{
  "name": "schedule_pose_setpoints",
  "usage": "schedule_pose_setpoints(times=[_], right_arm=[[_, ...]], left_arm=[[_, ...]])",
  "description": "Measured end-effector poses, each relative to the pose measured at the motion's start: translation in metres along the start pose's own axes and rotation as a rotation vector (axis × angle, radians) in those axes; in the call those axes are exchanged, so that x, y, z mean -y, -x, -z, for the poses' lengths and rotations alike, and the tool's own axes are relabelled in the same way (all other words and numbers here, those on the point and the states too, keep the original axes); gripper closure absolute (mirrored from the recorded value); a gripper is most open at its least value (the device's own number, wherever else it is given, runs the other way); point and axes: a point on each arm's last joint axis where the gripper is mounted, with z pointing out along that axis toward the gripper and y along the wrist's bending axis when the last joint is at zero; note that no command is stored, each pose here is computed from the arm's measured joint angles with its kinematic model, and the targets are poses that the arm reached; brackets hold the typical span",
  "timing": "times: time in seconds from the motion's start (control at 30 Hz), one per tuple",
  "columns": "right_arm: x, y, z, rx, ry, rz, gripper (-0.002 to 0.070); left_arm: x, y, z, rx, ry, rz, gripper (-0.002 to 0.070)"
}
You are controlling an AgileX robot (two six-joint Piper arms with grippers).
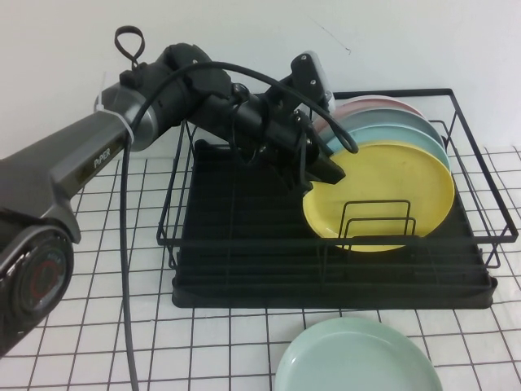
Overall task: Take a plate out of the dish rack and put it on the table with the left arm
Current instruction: Grasp the plate from the shelf, then place the plate from the table
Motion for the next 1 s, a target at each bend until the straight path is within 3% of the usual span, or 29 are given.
schedule_pose_setpoints(times=[0.2,0.53,0.67,0.9,1.0], right_arm=[[0.0,0.0,0.0,0.0,0.0,0.0,0.0678],[0.0,0.0,0.0,0.0,0.0,0.0,0.0678],[0.0,0.0,0.0,0.0,0.0,0.0,0.0678],[0.0,0.0,0.0,0.0,0.0,0.0,0.0678],[0.0,0.0,0.0,0.0,0.0,0.0,0.0678]], left_arm=[[0.005,0.014,0.013,0.003,0.038,-0.015,0.0536],[0.036,0.077,0.087,0.116,0.15,-0.086,0.0599],[0.056,0.094,0.119,0.112,0.157,0.001,0.0599],[0.103,0.11,0.162,0.046,0.058,0.294,0.0599],[0.119,0.114,0.168,-0.024,0.084,0.365,0.0599]])
